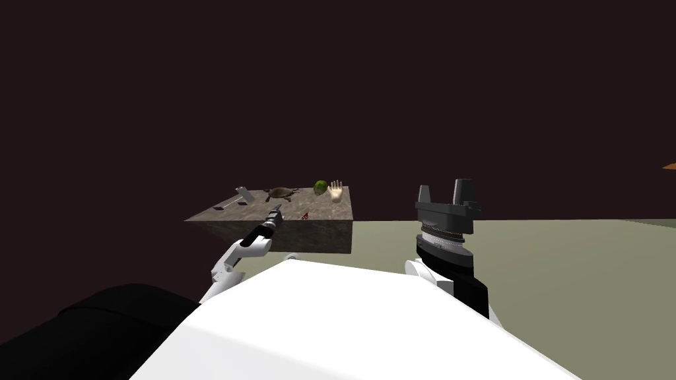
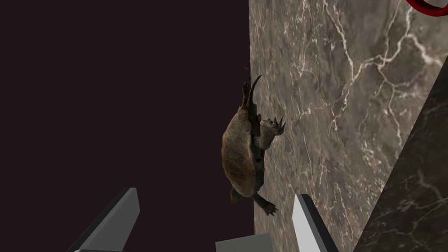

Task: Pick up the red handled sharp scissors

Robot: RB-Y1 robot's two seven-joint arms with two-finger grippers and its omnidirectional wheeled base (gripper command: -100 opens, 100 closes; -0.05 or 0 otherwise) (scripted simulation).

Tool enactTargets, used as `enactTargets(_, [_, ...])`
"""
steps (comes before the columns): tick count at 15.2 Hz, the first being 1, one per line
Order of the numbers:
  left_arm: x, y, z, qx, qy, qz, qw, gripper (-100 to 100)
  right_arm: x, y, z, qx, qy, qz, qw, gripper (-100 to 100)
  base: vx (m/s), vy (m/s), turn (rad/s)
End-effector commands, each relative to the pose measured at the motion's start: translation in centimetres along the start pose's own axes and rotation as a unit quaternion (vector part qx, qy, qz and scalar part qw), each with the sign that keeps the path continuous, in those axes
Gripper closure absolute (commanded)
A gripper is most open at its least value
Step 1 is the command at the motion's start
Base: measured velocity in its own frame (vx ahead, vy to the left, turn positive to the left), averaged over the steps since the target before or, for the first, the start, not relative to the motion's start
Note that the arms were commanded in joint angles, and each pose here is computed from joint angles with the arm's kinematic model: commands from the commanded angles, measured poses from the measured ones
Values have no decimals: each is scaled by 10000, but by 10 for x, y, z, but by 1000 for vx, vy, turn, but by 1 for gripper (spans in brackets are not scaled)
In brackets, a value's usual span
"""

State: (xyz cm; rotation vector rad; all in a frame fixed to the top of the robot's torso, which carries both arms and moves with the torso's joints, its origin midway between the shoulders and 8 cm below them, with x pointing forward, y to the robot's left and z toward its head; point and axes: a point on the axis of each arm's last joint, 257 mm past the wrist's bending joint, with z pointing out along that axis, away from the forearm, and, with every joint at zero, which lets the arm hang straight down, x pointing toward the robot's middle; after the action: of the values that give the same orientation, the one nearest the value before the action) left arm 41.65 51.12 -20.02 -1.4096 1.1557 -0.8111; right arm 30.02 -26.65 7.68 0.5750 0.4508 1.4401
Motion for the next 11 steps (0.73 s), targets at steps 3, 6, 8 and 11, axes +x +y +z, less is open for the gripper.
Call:
enactTargets(3, [-40, 23, 4, -482, -366, -247, 9979, -100, 0, 0, 0, 0, 0, 0, 10000, 0, 21, -34, -151])
enactTargets(6, [-69, 36, 5, -773, -650, -459, 9938, -100, 0, 0, 0, 0, 0, 0, 10000, 0, 23, -30, -122])
enactTargets(8, [-97, 42, 6, -945, -917, -694, 9889, -100, 0, 0, 0, 0, 0, 0, 10000, 0, 16, -29, -137])
enactTargets(11, [-99, 51, 3, -1110, -969, -703, 9866, -100, 0, 0, 0, 0, 0, 0, 10000, 0, 19, -25, -82])
